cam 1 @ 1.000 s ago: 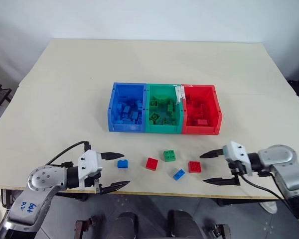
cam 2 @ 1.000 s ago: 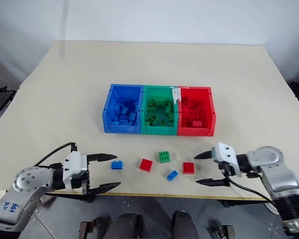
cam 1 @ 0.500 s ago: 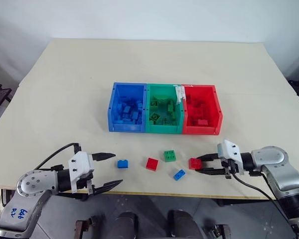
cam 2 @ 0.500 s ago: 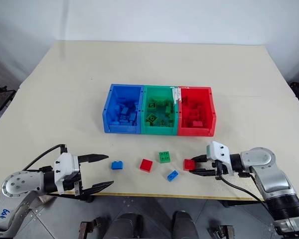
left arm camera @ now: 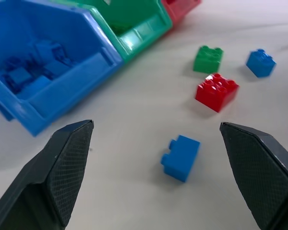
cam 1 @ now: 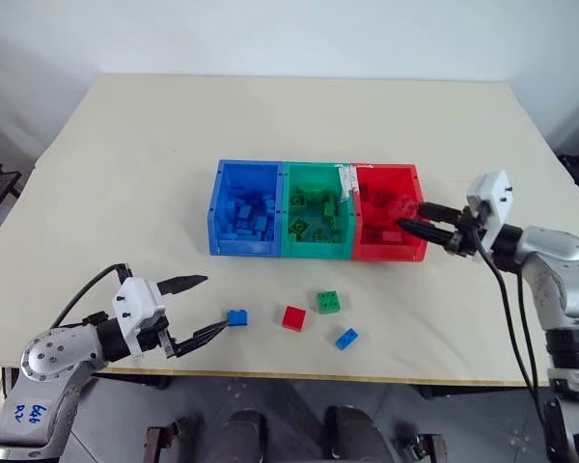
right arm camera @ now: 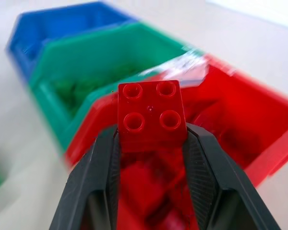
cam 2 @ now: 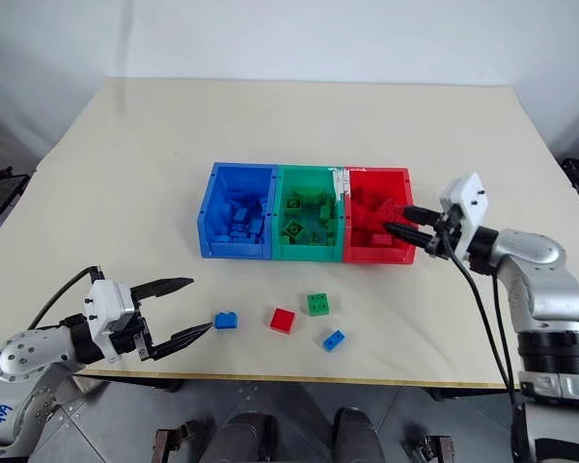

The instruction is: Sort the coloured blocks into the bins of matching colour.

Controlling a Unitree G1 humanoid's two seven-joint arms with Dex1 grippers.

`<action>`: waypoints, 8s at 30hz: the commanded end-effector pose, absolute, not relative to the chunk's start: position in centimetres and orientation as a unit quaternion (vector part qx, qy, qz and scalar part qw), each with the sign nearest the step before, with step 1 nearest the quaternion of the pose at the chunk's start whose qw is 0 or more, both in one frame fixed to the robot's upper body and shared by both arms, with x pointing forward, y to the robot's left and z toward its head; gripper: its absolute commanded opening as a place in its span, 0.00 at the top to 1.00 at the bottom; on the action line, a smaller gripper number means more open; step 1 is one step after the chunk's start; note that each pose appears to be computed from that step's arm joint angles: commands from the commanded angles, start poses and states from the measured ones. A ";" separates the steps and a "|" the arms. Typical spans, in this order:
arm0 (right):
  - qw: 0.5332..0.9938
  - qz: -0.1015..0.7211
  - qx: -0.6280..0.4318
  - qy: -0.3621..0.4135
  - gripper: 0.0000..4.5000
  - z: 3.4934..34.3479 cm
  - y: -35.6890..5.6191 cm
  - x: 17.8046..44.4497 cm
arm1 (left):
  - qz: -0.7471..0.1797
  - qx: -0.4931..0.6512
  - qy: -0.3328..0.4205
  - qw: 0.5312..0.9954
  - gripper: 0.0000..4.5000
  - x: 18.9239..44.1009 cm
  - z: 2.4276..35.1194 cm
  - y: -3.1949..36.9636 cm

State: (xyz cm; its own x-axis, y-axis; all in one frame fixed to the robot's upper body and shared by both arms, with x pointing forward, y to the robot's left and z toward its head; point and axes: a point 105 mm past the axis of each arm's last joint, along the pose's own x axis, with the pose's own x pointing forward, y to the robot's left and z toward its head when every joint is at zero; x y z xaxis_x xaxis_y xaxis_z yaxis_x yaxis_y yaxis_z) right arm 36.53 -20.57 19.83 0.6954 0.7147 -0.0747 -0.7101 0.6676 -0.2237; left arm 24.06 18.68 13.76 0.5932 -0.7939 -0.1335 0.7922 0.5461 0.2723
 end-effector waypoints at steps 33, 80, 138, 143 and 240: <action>0.714 0.654 -0.241 0.074 0.00 12.6 -20.5 25.0 | -0.537 0.177 -0.002 0.825 0.00 23.4 13.1 17.5; 0.772 0.617 -0.125 -0.083 0.90 23.9 -0.4 34.4 | -0.315 0.105 -0.001 0.943 0.00 19.6 12.0 22.9; 0.719 0.643 -0.250 0.078 0.01 11.8 -9.8 30.2 | -0.483 0.128 -0.006 0.866 0.00 23.3 14.7 20.3; 0.723 0.637 -0.255 0.078 0.15 11.3 -9.0 30.8 | -0.482 0.127 -0.007 0.867 0.00 22.6 14.7 19.7; 0.950 0.280 -0.089 -0.108 0.00 16.0 -24.3 23.6 | -0.574 0.173 -0.072 0.797 0.68 37.4 23.4 -3.2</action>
State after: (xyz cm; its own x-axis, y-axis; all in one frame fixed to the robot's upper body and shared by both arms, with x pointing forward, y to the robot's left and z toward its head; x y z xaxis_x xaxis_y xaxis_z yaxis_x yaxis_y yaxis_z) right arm 23.68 -23.62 14.53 0.7831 0.6136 0.1017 -0.5885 0.7839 -0.1980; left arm 36.20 -2.81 21.16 0.2796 -0.9442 -0.1742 0.9268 0.2180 0.3057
